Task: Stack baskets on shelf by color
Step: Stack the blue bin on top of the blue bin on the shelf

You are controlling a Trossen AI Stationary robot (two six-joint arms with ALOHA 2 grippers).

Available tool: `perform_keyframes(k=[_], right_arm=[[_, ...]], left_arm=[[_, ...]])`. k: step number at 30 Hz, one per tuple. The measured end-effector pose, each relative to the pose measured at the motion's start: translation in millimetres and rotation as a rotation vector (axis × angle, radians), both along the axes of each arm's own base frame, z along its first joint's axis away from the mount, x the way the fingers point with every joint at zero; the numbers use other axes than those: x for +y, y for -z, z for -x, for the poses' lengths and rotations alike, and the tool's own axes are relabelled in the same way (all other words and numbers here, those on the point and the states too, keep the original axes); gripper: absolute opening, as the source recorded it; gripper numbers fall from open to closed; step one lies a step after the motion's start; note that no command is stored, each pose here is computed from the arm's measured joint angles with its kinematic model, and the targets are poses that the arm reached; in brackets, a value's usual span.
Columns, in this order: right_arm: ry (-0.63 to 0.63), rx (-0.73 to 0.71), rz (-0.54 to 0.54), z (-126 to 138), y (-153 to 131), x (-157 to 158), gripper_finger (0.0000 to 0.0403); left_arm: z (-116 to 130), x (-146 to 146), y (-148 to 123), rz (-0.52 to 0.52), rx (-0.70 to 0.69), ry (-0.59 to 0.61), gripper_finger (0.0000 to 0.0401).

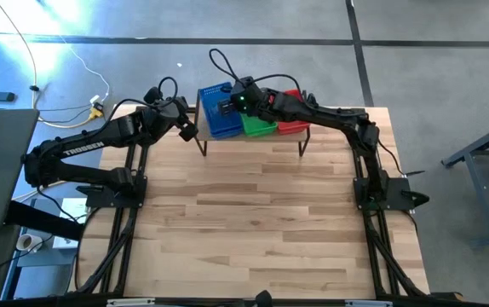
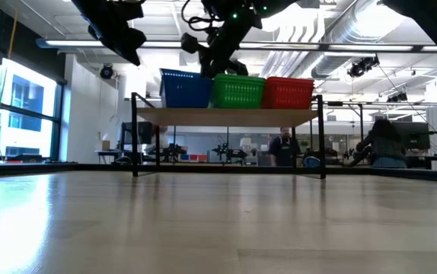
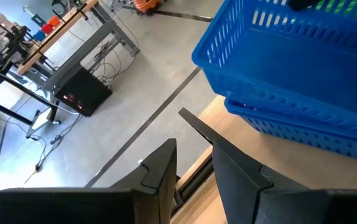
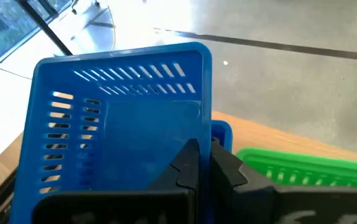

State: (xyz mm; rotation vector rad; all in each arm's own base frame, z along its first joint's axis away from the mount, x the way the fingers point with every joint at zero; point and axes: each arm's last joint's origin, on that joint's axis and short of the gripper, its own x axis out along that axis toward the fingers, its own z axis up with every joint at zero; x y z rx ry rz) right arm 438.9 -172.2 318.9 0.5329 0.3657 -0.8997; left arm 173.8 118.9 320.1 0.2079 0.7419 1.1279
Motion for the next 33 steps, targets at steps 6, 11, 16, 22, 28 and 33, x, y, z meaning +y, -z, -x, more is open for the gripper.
perform_keyframes(k=[6, 11, 16, 22, 28, 33], right_arm=[[0.012, -0.034, 0.009, 0.1, -2.6, -4.7, 0.0001], [0.013, -0.059, 0.012, 0.5, -4.5, -9.2, 0.0001], [-0.009, -0.092, 0.010, 1.5, -16.0, -11.7, 0.0000], [-0.026, -0.072, 0.021, 8.7, -44.3, -8.6, 0.0000], [-0.041, -0.087, -0.048, 15.5, -53.7, -11.7, 0.0000], [-0.067, -0.116, -0.146, 18.7, -50.4, -18.1, 0.0000]], left_arm=[[0.0, 0.0, 0.0, 0.000, 0.000, 0.000, 0.0094], [0.0, 0.0, 0.0, 0.000, 0.000, 0.001, 0.0094], [0.0, 0.0, 0.0, 0.001, 0.000, 0.001, 0.0094], [0.1, 0.0, 0.0, -0.003, 0.010, 0.002, 0.0094], [0.6, 0.3, -0.3, -0.016, 0.020, -0.015, 0.0094], [1.5, 0.7, -0.7, -0.038, 0.049, -0.036, 0.0094]])
